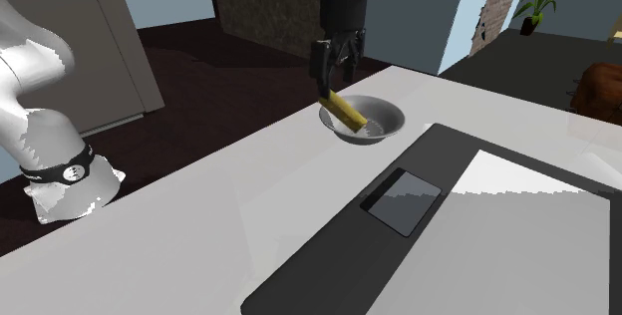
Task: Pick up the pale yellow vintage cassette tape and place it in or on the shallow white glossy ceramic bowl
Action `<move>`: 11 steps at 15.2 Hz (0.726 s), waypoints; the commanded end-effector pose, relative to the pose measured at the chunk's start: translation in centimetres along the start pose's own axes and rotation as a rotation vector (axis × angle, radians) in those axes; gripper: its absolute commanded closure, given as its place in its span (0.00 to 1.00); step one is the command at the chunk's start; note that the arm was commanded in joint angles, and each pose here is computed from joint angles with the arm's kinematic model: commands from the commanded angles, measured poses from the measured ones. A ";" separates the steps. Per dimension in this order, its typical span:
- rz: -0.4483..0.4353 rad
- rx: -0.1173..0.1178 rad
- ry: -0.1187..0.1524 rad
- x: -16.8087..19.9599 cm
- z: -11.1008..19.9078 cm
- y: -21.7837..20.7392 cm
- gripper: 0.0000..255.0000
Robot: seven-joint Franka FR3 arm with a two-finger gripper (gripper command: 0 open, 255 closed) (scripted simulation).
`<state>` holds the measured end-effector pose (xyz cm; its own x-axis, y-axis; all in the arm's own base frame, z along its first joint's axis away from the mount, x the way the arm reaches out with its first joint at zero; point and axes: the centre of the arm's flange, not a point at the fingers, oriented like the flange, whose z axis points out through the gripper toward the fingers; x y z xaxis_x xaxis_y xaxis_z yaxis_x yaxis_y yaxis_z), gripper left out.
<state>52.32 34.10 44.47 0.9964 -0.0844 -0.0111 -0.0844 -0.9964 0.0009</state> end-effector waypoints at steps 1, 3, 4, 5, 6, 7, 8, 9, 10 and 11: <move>0.000 0.000 0.000 0.0 -1.3 0.0 0.00; 0.000 0.000 0.000 0.0 -3.9 0.0 0.00; 0.000 0.000 0.000 0.0 -5.0 0.0 0.00; 0.000 0.000 0.000 0.0 -5.0 0.0 0.00; 0.000 0.000 0.000 0.0 -5.0 0.0 0.00; 0.000 0.000 0.000 0.0 -5.0 0.0 0.00; 0.000 0.000 0.000 0.0 -5.0 0.0 0.00; 0.000 0.000 0.000 0.0 -5.0 0.0 0.00; 0.000 0.000 0.000 0.0 -5.0 0.0 0.00; 0.000 0.000 0.000 0.0 -5.0 0.0 0.00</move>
<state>52.35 34.14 49.44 0.9964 -0.0845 -0.0111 -0.0845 -0.9964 0.0009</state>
